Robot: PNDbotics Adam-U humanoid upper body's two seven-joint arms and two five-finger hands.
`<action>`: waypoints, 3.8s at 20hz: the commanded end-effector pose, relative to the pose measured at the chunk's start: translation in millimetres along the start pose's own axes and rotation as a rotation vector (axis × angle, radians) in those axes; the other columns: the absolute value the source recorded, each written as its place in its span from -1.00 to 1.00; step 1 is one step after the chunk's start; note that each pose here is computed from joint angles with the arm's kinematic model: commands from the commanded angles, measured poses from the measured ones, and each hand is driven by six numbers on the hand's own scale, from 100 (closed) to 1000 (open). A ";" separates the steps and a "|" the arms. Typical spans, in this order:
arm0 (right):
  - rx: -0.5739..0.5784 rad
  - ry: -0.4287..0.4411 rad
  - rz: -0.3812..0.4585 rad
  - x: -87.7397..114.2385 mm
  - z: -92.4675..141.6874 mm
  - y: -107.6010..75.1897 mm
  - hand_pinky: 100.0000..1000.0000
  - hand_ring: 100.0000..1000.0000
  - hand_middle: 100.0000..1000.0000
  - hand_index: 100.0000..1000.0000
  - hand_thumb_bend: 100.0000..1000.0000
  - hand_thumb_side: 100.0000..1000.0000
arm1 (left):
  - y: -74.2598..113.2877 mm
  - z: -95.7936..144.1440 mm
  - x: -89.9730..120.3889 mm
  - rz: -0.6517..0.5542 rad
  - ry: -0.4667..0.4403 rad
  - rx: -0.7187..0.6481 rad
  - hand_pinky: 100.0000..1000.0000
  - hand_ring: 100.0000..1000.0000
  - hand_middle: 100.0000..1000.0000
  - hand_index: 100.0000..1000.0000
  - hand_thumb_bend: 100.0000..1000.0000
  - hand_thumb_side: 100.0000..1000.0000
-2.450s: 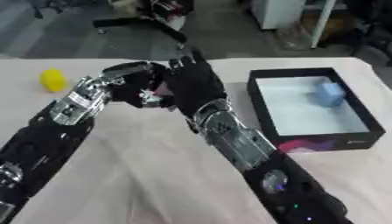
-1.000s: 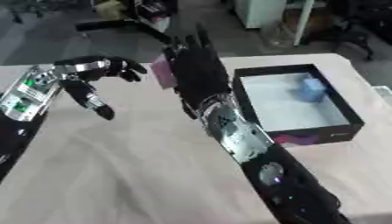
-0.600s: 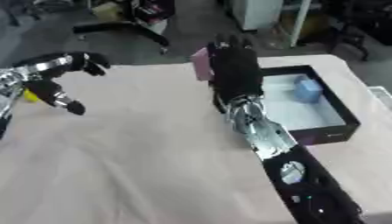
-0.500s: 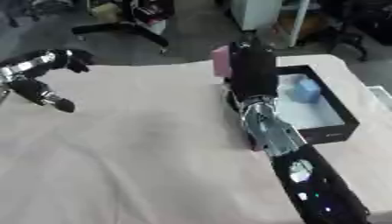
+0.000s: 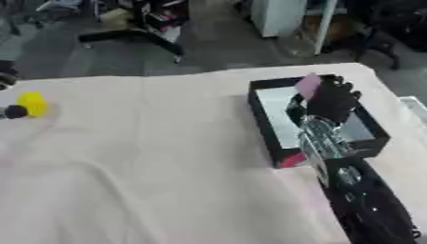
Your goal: Pick up the objects with one hand, pass them to the other hand, and then place them into the box on the other side of the table.
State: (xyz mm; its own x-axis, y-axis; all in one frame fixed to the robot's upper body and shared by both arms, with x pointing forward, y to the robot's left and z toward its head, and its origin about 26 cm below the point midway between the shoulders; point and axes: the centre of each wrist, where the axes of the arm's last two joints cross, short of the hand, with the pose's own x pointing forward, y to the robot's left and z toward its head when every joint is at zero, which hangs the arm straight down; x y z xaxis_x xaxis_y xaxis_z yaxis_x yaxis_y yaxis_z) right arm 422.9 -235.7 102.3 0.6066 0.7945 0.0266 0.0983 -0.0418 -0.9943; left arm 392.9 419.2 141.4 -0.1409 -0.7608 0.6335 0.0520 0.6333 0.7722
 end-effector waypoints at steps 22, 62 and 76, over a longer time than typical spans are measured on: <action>-0.491 -0.378 0.049 0.0 73.2 -130.9 0.53 0.75 0.68 1.00 -0.38 -0.16 | 21.3 -31.4 -54.2 -0.504 0.505 0.347 0.58 0.43 0.45 0.69 1.00 -0.29; -0.485 -0.612 -0.046 20.1 110.8 -141.6 0.68 0.74 0.65 1.00 -0.47 -0.16 | 59.9 -59.6 24.0 -0.193 0.019 0.550 0.04 -0.49 -0.75 -0.49 -1.00 -0.71; -0.421 -1.009 0.063 50.7 164.4 -147.4 1.00 0.81 0.80 1.00 -0.11 -0.34 | -75.6 -100.3 149.8 0.173 -0.376 -0.330 0.04 -0.46 -0.74 -0.49 -1.00 -0.71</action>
State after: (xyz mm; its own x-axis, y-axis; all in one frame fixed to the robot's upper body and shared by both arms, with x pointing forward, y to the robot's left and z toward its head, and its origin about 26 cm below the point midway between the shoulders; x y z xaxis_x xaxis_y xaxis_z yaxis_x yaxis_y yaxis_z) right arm 313.9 -93.7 223.8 -0.2657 0.9131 -0.3092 0.4457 -0.1680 -0.8792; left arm 466.5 255.9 165.9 -0.4072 -0.5370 0.7388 0.3869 0.6313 0.6722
